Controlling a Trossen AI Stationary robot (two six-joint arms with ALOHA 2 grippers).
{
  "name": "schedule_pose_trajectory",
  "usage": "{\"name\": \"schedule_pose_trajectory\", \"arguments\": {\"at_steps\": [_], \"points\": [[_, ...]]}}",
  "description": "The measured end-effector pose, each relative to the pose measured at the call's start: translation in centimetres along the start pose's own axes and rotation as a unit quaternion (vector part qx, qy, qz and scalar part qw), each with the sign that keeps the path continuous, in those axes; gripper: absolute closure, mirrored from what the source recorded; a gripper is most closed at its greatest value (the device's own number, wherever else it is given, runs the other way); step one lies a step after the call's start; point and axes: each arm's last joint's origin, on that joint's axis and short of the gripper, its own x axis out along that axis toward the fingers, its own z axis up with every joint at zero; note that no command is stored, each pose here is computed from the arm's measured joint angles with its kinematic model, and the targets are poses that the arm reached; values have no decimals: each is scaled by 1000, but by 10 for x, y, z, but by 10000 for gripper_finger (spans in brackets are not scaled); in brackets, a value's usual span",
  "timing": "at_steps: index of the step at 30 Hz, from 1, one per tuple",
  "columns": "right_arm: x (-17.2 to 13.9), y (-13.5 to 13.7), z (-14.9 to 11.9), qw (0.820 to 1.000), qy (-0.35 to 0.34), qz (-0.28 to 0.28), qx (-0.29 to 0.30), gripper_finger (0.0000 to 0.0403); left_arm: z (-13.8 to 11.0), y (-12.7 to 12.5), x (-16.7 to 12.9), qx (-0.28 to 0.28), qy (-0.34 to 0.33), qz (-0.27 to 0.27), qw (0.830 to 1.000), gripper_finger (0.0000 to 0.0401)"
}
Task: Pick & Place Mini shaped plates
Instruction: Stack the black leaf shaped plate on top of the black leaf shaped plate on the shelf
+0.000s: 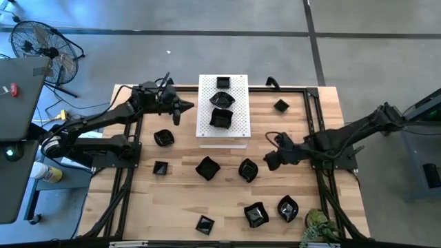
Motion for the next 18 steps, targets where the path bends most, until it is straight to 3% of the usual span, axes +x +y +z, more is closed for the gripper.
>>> {"name": "schedule_pose_trajectory", "arguments": {"at_steps": [7,18], "points": [[32,-41,-18,996,-20,0,89,275,3,-4,-1,37,-31,-66,997,401],[48,-62,-13,994,-16,-32,99,274,-18,1,-3,0,-50,-30,998,401]]}}
